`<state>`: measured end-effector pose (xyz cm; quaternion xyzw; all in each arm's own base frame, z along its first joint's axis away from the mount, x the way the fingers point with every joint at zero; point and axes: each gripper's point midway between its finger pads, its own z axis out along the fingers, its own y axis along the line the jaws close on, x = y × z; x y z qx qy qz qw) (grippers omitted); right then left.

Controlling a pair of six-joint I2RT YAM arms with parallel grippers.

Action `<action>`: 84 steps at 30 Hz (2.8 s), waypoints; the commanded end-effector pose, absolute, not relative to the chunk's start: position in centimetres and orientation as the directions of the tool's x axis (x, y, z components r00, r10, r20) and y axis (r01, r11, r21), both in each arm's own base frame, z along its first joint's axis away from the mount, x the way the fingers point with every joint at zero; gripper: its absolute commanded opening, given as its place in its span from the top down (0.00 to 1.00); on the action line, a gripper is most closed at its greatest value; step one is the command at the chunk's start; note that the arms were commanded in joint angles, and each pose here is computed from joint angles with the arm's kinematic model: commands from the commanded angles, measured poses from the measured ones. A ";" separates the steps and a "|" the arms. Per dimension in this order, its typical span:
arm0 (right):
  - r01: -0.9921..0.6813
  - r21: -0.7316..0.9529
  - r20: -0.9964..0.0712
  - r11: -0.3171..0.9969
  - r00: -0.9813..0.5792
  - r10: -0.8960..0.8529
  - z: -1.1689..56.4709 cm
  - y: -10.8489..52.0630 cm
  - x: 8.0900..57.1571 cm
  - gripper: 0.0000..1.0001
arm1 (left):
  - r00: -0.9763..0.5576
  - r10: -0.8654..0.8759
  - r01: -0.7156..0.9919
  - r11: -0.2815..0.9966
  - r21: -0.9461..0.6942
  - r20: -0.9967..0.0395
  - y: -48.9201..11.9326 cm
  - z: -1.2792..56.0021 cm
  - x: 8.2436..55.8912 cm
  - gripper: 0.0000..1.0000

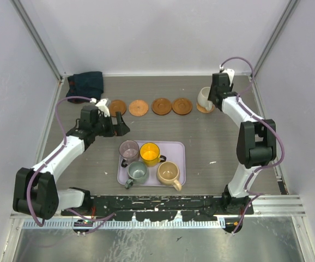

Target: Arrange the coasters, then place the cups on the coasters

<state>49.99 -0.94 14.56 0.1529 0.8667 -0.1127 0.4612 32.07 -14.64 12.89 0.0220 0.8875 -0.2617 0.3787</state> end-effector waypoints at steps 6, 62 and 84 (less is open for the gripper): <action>0.211 -0.029 -0.803 0.977 -0.588 0.103 13.9 2.3 46.2 0.46 | -0.652 -0.152 0.281 0.861 -0.423 -0.743 -14.8 14.6 33.2 0.02; 0.278 -0.127 -0.848 0.952 -0.528 0.041 10.4 3.3 49.3 0.99 | -0.651 -0.151 0.282 0.862 -0.422 -0.744 -14.6 14.5 32.5 0.02; 0.263 -0.055 -0.943 0.963 -0.331 0.036 17.6 3.7 47.6 0.99 | -0.643 -0.160 0.283 0.860 -0.426 -0.749 -14.5 14.7 32.1 0.02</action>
